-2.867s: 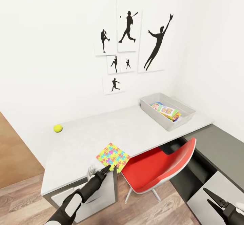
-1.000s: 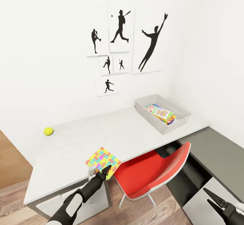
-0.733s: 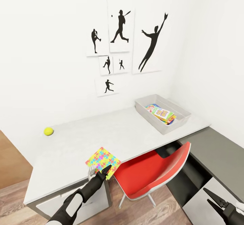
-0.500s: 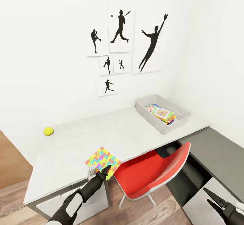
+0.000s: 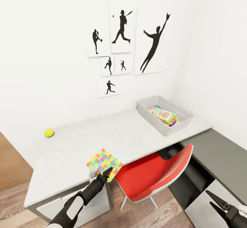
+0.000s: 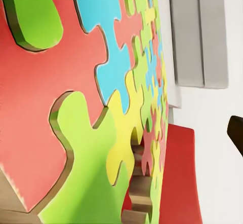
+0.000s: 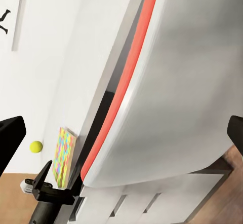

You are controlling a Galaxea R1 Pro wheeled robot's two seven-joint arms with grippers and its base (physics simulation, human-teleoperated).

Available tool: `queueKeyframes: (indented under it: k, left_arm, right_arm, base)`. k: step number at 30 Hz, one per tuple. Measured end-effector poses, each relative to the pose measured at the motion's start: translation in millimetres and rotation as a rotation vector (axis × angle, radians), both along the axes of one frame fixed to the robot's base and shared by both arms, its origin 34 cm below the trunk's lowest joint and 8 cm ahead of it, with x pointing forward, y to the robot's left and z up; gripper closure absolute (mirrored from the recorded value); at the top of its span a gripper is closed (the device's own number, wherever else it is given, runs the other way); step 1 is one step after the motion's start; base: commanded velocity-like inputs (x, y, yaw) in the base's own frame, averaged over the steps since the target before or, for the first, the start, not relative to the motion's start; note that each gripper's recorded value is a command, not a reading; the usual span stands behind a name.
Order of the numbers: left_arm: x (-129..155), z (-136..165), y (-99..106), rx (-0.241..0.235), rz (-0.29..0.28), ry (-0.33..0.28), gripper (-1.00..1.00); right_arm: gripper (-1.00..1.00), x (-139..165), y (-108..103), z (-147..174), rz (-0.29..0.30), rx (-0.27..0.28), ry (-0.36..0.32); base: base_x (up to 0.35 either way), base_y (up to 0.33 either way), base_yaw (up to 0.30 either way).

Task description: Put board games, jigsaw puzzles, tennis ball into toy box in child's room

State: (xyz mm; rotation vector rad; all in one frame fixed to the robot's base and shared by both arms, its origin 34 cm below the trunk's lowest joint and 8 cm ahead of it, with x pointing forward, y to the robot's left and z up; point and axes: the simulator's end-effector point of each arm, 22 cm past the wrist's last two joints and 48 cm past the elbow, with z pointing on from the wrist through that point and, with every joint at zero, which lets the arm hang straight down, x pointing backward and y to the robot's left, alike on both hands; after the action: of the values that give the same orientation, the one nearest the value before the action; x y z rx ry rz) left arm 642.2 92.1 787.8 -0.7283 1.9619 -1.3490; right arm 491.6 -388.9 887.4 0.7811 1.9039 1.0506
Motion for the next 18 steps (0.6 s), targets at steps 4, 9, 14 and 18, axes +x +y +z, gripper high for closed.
queueKeyframes:
  k: [4,9,14,18]
  left_arm:
    - [0.2,1.2,-0.8,-0.009,0.0,0.001,1.0]
    - [0.0,1.3,-1.1,-0.01,-0.001,0.002,1.0]
    - [0.1,1.7,-1.3,-0.011,-0.002,0.001,1.0]
    - [0.0,2.0,-1.6,-0.013,-0.002,0.001,1.0]
  right_arm:
    - [-1.0,-0.2,0.0,0.0,0.0,0.0,0.0]
    - [-1.0,0.0,0.0,0.1,0.0,0.0,0.0]
    - [-1.0,0.0,0.0,0.1,0.0,0.0,0.0]
    - [-1.0,0.0,-0.1,0.2,0.0,0.0,0.0]
  base:
    - [0.0,0.0,0.0]
    - [0.0,0.0,0.0]
    - [0.0,0.0,0.0]
    - [0.0,0.0,0.0]
